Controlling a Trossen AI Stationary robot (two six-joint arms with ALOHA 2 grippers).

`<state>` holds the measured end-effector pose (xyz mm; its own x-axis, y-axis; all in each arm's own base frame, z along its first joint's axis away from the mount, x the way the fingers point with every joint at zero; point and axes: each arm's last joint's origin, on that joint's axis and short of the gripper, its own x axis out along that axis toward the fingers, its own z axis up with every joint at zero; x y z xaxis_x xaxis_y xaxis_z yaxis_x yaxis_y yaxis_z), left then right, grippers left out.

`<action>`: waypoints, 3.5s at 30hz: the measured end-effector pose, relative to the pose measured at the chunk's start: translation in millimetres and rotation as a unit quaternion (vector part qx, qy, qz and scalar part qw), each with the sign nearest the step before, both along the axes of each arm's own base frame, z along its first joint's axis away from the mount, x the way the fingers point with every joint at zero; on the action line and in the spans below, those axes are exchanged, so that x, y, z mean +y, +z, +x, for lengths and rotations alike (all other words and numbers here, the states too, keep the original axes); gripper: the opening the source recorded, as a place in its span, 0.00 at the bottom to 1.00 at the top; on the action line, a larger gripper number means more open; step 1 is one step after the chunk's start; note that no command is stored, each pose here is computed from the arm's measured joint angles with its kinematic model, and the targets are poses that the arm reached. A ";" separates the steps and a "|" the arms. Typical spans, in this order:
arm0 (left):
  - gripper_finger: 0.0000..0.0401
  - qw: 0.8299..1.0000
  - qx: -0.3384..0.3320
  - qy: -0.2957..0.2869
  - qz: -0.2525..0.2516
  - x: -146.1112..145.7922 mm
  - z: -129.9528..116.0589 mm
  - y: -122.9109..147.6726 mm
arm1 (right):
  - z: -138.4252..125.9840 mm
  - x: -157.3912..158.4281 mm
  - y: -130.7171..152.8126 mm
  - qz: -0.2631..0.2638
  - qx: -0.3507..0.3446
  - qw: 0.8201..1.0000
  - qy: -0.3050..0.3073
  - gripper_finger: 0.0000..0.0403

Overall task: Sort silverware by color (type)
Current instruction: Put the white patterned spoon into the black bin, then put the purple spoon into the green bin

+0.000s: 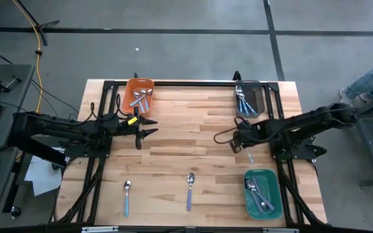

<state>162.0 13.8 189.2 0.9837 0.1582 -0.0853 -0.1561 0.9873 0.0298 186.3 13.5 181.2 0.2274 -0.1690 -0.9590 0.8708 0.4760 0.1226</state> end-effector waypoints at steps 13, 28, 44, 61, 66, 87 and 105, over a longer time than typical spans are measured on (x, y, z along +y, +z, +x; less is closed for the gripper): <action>0.34 1.000 0.005 0.000 -0.005 0.0 -0.1 -1.2 | 4.7 -94.5 122.7 -0.131 0.014 0.991 -0.030 0.00; 0.34 1.000 0.009 0.000 -0.006 0.0 -0.2 -1.8 | -7.0 -233.6 59.8 -0.098 0.087 0.991 -0.027 0.00; 0.34 1.000 0.010 0.000 -0.001 0.0 -0.2 -1.8 | -0.5 -257.7 9.4 -0.026 0.127 0.991 -0.031 0.00; 0.34 1.000 0.011 0.002 0.000 0.2 -0.1 -2.0 | -0.7 -246.7 23.3 -0.038 0.132 0.990 -0.012 0.26; 0.34 1.000 0.013 0.002 0.007 0.2 -0.1 -2.2 | 0.2 -225.7 51.6 -0.070 0.108 0.992 0.001 0.32; 0.34 0.999 0.031 -0.002 0.011 0.0 -0.5 -5.5 | 128.8 15.3 52.5 -0.024 -0.120 0.932 0.342 0.27; 0.34 0.999 0.032 -0.002 0.010 0.0 -0.5 -5.6 | 186.7 82.5 -40.0 0.073 -0.198 0.878 0.429 0.50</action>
<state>161.5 13.8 183.7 0.9770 0.1573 -0.1441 -0.1502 0.9869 0.0591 373.1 96.0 141.3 0.5317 0.3470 -0.7726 0.0733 0.8900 0.4501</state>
